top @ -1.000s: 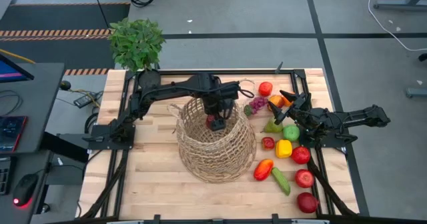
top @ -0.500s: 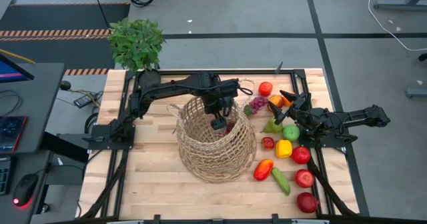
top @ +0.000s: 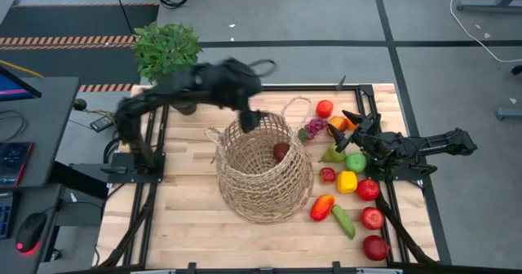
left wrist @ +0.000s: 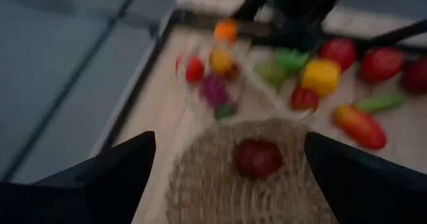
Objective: Build produce basket
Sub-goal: Put the yellow mango into the brown basket
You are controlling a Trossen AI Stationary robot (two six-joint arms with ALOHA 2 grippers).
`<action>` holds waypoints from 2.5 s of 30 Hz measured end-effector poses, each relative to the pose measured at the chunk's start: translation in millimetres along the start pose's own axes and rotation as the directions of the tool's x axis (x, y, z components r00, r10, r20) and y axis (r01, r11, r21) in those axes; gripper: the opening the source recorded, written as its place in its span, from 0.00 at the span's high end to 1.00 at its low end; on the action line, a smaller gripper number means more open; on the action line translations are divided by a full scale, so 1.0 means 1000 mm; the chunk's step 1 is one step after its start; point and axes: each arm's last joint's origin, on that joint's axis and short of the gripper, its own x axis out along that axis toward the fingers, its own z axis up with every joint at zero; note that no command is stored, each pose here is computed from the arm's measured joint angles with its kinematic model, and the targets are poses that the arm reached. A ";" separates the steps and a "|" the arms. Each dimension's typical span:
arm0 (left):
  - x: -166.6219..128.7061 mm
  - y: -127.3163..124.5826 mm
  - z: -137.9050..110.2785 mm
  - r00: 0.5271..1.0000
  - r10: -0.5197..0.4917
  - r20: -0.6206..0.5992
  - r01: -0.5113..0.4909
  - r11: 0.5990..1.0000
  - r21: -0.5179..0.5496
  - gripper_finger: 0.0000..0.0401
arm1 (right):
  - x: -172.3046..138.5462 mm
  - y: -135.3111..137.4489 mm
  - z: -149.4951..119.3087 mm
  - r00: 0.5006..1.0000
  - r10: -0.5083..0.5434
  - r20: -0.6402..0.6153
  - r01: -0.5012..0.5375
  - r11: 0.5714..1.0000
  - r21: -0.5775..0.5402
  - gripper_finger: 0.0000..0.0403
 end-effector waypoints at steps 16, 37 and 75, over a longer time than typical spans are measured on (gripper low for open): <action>-0.150 0.040 -0.011 0.933 0.046 0.356 -0.035 0.999 -0.035 0.03 | 0.000 0.000 0.001 1.000 0.002 0.009 -0.003 1.000 0.012 0.02; -0.295 0.060 -0.145 0.774 0.056 0.631 0.033 0.991 -0.129 0.03 | 0.000 0.000 0.002 1.000 0.001 0.015 -0.002 1.000 0.019 0.02; -0.111 0.042 -0.327 0.629 0.035 0.776 0.394 0.847 -0.357 0.03 | 0.000 0.000 0.002 1.000 0.000 0.017 -0.001 1.000 0.021 0.02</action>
